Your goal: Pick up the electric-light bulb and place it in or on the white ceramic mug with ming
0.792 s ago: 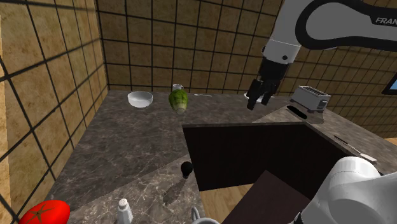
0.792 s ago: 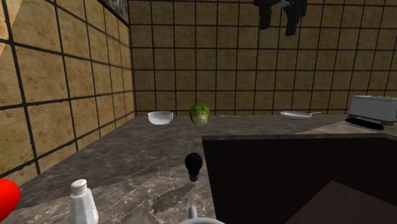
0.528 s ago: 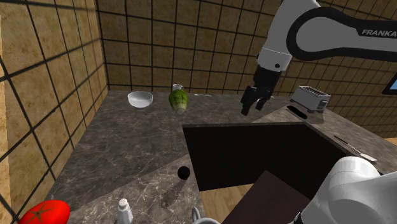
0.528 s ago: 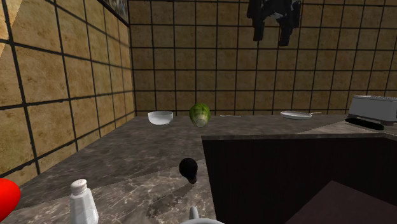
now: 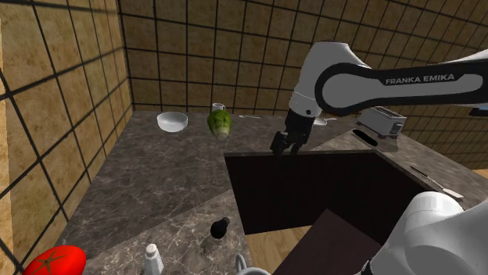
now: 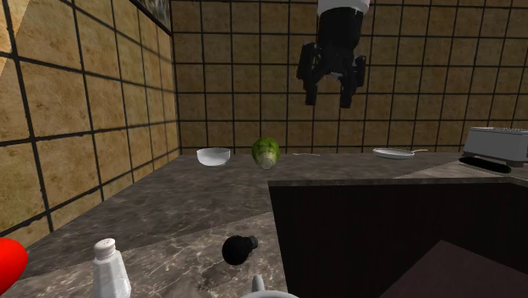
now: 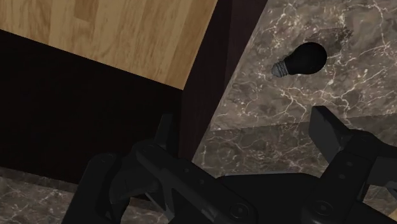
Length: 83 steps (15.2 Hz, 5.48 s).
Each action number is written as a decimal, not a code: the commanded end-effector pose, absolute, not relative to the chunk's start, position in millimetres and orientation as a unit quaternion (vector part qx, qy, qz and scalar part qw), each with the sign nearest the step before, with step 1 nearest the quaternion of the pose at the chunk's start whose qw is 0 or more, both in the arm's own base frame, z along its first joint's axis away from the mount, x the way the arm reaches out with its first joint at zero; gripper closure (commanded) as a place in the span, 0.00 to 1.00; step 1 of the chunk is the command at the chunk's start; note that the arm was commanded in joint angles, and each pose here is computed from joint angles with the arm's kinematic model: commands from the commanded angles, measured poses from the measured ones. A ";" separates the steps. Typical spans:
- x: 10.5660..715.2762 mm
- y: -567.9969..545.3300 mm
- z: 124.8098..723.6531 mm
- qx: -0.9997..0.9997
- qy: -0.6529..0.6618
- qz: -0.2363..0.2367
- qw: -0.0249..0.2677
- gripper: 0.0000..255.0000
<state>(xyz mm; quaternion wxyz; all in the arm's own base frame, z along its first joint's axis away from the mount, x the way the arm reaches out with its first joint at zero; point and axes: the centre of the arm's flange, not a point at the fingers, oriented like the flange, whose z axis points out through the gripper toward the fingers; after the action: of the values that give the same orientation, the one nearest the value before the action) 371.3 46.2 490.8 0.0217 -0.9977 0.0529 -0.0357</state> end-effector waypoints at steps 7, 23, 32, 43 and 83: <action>409.6 81.0 397.9 -0.997 0.055 -0.045 0.033 0.00; 473.1 133.5 247.6 -0.996 0.057 -0.057 0.050 0.00; 475.4 135.3 228.9 -0.996 0.057 -0.057 0.050 0.00; 475.4 135.3 229.0 -0.996 0.057 -0.057 0.050 1.00; 471.9 228.0 215.6 -0.940 0.341 0.006 -0.027 1.00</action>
<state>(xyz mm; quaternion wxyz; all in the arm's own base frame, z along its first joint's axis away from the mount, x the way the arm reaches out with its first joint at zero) 471.2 228.2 209.6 -0.0273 -0.9396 0.3411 0.0059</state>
